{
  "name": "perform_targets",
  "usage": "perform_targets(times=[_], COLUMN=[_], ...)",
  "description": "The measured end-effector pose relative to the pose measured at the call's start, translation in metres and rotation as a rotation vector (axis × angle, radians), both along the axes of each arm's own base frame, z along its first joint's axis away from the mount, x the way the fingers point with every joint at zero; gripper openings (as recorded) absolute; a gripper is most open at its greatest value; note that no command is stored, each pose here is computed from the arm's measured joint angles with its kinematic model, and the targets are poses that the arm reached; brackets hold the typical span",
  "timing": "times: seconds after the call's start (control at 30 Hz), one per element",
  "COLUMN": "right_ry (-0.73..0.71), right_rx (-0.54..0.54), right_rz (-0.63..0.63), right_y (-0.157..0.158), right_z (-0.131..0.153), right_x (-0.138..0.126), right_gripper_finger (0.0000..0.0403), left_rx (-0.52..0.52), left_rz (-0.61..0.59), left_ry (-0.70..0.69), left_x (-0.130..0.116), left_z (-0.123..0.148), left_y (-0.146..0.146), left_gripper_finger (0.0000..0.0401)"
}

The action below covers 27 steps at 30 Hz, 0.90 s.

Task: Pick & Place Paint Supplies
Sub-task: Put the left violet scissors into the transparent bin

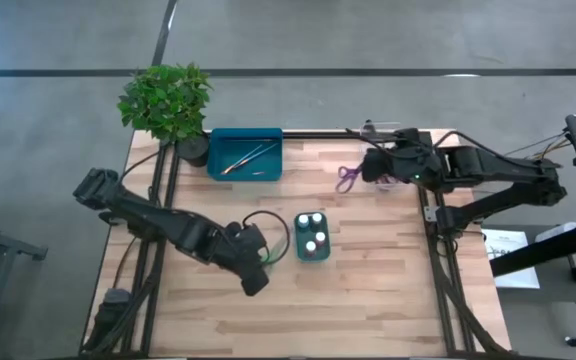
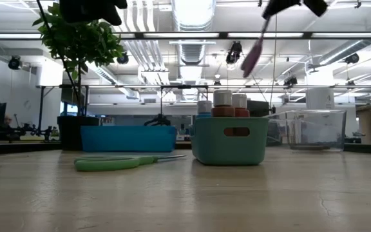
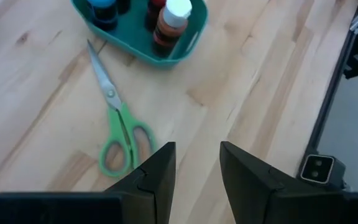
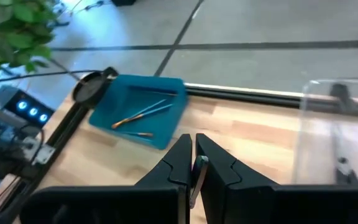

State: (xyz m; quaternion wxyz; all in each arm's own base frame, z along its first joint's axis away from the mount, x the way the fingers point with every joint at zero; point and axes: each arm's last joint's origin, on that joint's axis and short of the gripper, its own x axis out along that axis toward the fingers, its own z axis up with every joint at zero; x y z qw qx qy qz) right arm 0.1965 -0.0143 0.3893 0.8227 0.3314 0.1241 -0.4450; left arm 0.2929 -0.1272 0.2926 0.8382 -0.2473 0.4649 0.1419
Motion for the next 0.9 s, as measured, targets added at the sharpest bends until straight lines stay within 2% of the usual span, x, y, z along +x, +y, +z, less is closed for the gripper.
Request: perform_targets(times=[0.2, 0.43, 0.73, 0.9], right_ry=[-0.012, -0.005, -0.03, 0.052], right_rx=[0.015, 0.017, -0.106, -0.17], right_rz=[-0.073, -0.168, -0.325, -0.403], right_y=[-0.001, -0.005, -0.016, -0.023], right_z=[-0.02, -0.041, -0.04, -0.041], right_x=[-0.021, -0.04, -0.059, -0.065], right_gripper_finger=[0.001, 0.001, 0.001, 0.001], left_rx=[-0.014, -0.065, -0.186, -0.238], left_rz=[-0.007, 0.066, 0.137, 0.215], left_ry=[0.003, 0.034, 0.004, -0.03], left_x=[-0.005, -0.015, -0.028, -0.035], left_z=[0.0, -0.017, -0.041, -0.053], left_y=[-0.011, -0.023, -0.049, -0.058], left_gripper_finger=[0.0134, 0.0134, 0.0135, 0.0135])
